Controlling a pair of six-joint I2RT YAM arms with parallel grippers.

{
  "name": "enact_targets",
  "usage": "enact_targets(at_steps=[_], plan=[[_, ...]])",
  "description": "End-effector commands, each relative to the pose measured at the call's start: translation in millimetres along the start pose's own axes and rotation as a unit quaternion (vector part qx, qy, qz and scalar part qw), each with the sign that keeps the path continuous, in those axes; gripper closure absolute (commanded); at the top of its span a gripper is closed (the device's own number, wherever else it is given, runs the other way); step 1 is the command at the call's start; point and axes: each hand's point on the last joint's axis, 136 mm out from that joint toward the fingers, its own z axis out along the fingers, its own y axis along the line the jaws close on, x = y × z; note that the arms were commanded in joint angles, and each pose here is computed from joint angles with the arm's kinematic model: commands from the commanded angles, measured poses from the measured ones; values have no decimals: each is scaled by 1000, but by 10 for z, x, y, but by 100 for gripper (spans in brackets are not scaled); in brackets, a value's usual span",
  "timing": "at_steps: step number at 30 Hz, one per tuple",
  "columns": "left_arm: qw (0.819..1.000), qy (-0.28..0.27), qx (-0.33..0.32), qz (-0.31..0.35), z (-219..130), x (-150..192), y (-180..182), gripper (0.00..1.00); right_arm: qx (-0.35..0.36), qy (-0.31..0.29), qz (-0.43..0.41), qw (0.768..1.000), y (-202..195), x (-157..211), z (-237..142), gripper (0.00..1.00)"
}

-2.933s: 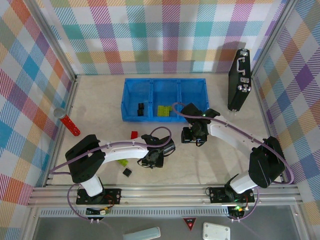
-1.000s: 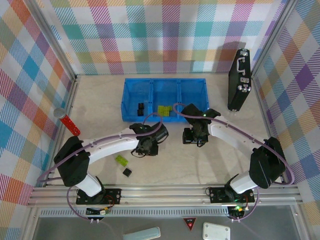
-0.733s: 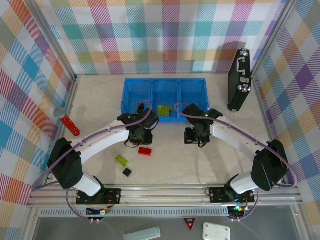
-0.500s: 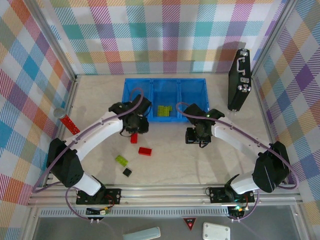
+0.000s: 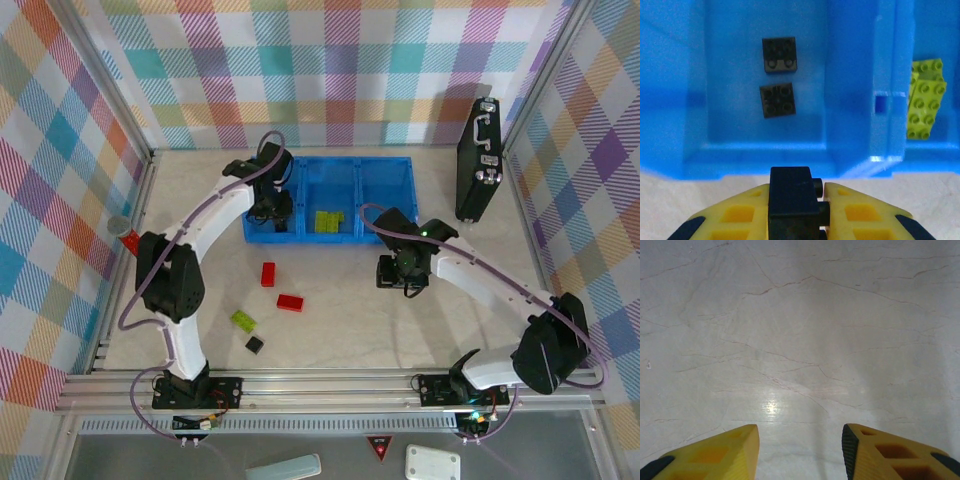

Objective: Sort the legos into containers by color
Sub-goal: Place the lego in the container.

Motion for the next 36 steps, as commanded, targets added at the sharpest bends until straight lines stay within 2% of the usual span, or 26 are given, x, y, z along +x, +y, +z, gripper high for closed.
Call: enact_targets(at_steps=[1,10,19,28,36], plan=[[1000,-9,3,3,95,-241,55,75,15,-4,16,1000,-105,21,-83,51],[999,17,-27,-20,677,-510,304,75,20,-8,23,999,-157,30,-125,50],[998,41,-43,-37,1060,-605,497,74,21,-7,24,999,-163,28,-136,50],[998,48,-26,-44,1093,-615,455,65,15,-11,25,1000,-136,2,-169,50],[998,32,-16,-43,873,-694,419,61,9,-22,23,999,-110,-54,-243,50]])
